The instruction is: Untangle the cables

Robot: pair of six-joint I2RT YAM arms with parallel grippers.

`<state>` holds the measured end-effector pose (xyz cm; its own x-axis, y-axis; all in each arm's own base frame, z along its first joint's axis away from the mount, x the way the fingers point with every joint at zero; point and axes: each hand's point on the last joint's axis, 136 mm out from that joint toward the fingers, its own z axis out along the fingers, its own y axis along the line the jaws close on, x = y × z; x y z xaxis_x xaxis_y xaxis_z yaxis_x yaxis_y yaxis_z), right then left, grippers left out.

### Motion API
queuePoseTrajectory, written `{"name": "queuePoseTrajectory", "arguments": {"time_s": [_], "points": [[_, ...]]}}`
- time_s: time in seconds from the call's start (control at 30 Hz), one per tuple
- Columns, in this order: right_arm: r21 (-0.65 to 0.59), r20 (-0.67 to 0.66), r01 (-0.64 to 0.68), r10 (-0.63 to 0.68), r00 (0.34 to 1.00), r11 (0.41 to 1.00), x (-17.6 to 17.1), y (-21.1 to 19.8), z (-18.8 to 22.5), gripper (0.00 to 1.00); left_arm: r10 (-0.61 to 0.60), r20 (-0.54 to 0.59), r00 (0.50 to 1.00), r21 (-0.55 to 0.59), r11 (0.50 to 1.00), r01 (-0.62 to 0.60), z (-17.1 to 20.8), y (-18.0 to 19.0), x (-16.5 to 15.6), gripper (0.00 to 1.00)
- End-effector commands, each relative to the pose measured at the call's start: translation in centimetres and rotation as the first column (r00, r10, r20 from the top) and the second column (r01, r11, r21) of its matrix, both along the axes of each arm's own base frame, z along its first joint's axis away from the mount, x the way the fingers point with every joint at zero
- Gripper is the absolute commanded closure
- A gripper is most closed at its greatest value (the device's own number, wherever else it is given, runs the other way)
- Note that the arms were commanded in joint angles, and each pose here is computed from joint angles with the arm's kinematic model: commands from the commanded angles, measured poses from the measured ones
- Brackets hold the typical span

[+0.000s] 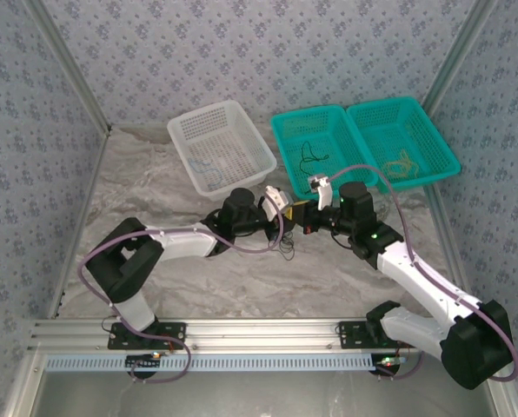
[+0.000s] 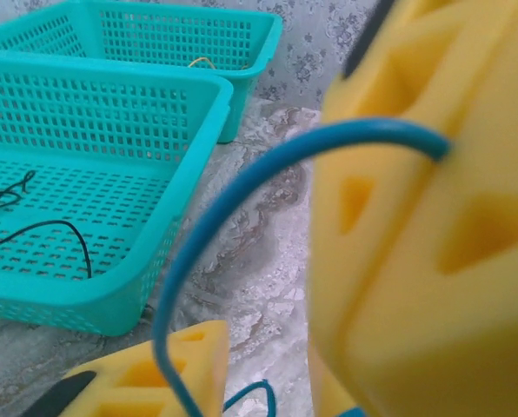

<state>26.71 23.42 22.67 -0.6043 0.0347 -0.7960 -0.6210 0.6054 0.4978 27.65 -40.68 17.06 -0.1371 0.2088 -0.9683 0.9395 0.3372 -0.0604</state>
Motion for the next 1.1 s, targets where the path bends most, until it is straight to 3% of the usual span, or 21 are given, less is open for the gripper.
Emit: {"name": "queuePoseTrajectory", "arguments": {"time_s": [0.0, 0.13, 0.4, 0.73, 1.07], "points": [[0.062, 0.115, -0.036, 0.028, 0.993, 0.997, 0.3, 0.9, 4.2, 1.00, 0.003, -0.034, 0.999, -0.012, 1.000, -0.004, -0.6, -0.3, 0.8, 0.81], [0.083, 0.145, -0.026, 0.014, 0.989, 0.996, 0.6, 1.0, 5.2, 1.00, 0.013, -0.058, 0.998, 0.009, 1.000, -0.012, -1.7, -0.2, 1.1, 0.90], [0.126, 0.228, -0.011, -0.018, 0.974, 0.992, 0.8, 0.7, 7.9, 1.00, 0.036, -0.102, 0.994, 0.019, 0.999, -0.034, -3.4, 0.3, 1.5, 0.94], [0.191, 0.342, -0.020, -0.048, 0.939, 0.981, -0.1, 0.0, 12.2, 1.00, 0.073, -0.188, 0.979, 0.060, 0.996, -0.062, -6.7, 1.1, 1.6, 0.82], [0.206, 0.350, 0.008, -0.081, 0.933, 0.979, 0.2, -0.4, 12.7, 1.00, 0.106, -0.220, 0.970, 0.079, 0.993, -0.091, -8.1, 1.3, 2.1, 0.80]]}}
